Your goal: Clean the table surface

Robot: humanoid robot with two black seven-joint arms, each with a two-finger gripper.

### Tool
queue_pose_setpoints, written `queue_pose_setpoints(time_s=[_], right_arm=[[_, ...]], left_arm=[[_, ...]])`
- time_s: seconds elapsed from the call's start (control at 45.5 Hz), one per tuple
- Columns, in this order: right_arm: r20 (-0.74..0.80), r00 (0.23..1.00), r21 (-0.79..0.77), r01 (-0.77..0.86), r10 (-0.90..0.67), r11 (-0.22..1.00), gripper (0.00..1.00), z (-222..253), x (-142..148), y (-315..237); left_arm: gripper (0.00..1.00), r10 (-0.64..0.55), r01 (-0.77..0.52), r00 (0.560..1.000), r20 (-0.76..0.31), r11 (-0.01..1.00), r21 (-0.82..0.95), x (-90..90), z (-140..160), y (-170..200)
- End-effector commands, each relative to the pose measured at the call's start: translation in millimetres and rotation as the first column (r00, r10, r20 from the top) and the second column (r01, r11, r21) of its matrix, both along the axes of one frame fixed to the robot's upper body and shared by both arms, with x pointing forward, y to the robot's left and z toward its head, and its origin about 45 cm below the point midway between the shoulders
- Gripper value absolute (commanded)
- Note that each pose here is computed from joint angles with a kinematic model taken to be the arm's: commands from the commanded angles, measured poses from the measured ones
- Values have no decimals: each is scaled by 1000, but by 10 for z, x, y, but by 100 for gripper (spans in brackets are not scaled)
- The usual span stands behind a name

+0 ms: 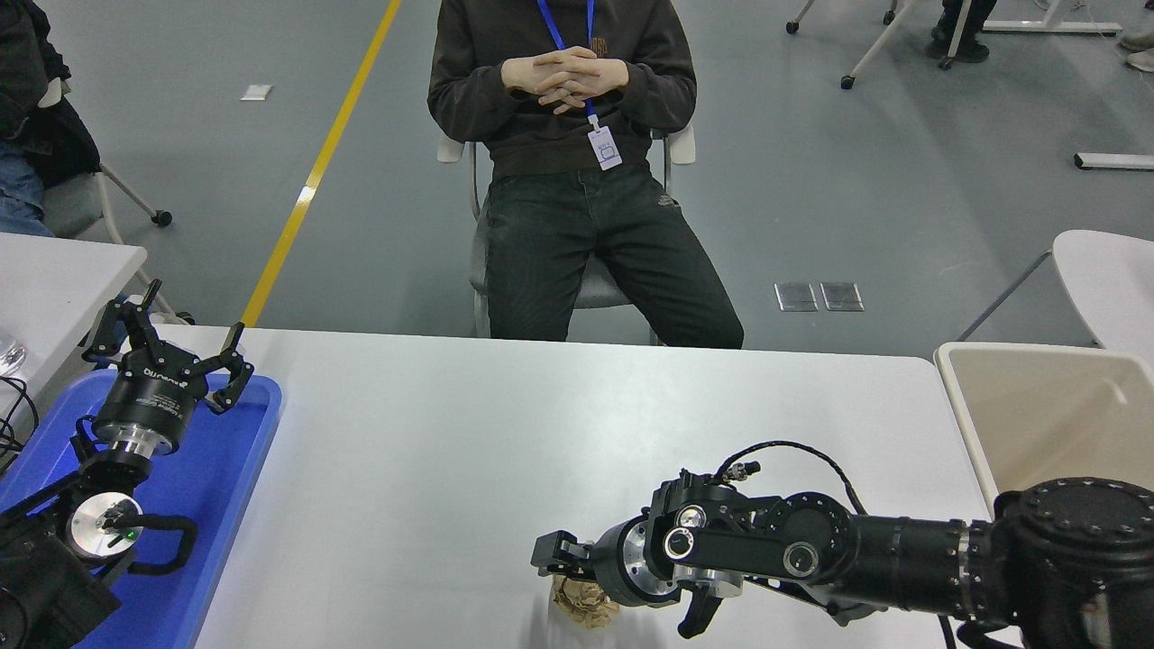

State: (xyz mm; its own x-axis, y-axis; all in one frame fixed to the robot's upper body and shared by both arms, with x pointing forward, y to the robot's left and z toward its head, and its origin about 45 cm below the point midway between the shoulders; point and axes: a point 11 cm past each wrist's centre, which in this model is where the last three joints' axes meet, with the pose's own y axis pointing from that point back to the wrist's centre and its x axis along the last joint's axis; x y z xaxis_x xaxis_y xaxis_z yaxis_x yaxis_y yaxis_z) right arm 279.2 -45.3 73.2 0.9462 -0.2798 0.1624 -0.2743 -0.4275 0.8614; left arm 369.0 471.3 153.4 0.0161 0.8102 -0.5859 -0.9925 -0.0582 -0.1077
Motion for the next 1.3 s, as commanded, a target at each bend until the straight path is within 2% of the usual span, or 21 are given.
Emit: queue_pose_setpoints(time_s=[0.0, 0.11, 0.242, 0.286, 0.418, 0.571, 0.857, 1.055, 1.275], right_arm=[[21, 999, 32, -29, 28, 999, 60, -41, -27, 7], [39, 999, 20, -36, 35, 999, 46, -58, -3, -19], [61, 996, -19, -59, 60, 998, 16, -120, -2, -84], [59, 996, -24, -63, 64, 998, 1, -139, -16, -96], [50, 996, -24, -67, 68, 997, 0, -171, -53, -105], [49, 995, 58, -91, 88, 994, 0, -74, -109, 40], [30, 976, 269, -215, 215, 939, 0, 545, -375, 585], [24, 985, 312, -172, 173, 934, 0, 875, -59, 363], [91, 986, 331, -163, 141, 929, 0, 1447, 248, 108]], left_arm=[[100, 0, 0, 1000, 0, 1000, 0, 0, -1, 0], [100, 1, -1, 1000, 1, 1000, 0, 0, 1, 1], [100, 1, -1, 1000, 1, 1000, 0, 0, 1, 1], [100, 1, -1, 1000, 1, 1000, 0, 0, 1, 1], [100, 0, 0, 1000, 0, 1000, 1, 0, 0, 0], [100, 1, -1, 1000, 1, 1000, 0, 0, 1, 1], [100, 0, 0, 1000, 0, 1000, 1, 0, 0, 0], [100, 0, 0, 1000, 0, 1000, 1, 0, 0, 0], [100, -1, 1, 1000, -1, 1000, 1, 0, -1, -1]])
